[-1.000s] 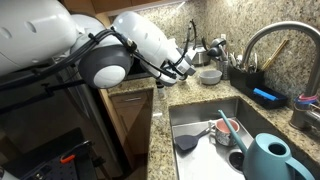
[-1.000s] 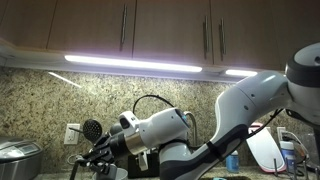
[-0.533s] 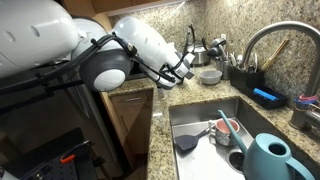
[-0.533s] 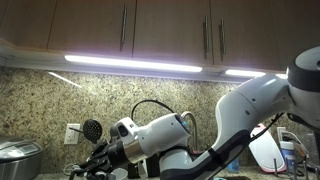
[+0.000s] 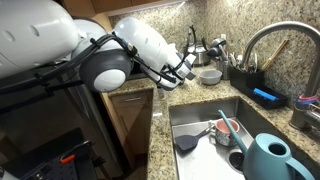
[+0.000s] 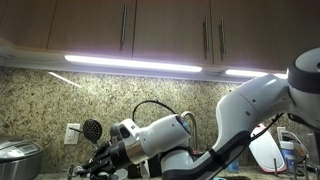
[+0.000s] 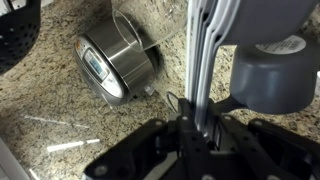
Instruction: Pick up the grey object above the sink and place it on the counter-top
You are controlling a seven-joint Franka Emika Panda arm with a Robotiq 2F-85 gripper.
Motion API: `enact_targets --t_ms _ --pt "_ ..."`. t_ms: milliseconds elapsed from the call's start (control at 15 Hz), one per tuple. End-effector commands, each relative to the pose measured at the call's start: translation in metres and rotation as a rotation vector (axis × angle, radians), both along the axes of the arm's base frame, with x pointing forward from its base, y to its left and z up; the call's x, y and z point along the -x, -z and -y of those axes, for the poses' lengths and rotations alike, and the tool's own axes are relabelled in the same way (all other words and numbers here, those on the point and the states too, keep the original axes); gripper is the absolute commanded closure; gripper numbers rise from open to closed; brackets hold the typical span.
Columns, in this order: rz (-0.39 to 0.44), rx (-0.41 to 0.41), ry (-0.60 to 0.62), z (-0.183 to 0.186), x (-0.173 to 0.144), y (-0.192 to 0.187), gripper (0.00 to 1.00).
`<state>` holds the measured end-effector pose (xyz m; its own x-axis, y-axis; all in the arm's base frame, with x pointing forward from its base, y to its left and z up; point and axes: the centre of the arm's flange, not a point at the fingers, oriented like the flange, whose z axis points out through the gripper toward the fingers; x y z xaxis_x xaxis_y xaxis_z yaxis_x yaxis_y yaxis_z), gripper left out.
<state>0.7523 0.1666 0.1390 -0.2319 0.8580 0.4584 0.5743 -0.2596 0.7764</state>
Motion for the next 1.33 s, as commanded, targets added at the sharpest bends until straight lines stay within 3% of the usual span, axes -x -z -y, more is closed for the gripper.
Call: enact_targets --t_ms 0,667,1267 --pt "0.05 0.02 0.0 0.006 -0.013 -0.002 0.95" --pt "0.027 0.044 0.02 0.015 -0.022 0.007 0.95" --pt "0.005 0.029 0.086 0.047 -0.032 0.008 0.95"
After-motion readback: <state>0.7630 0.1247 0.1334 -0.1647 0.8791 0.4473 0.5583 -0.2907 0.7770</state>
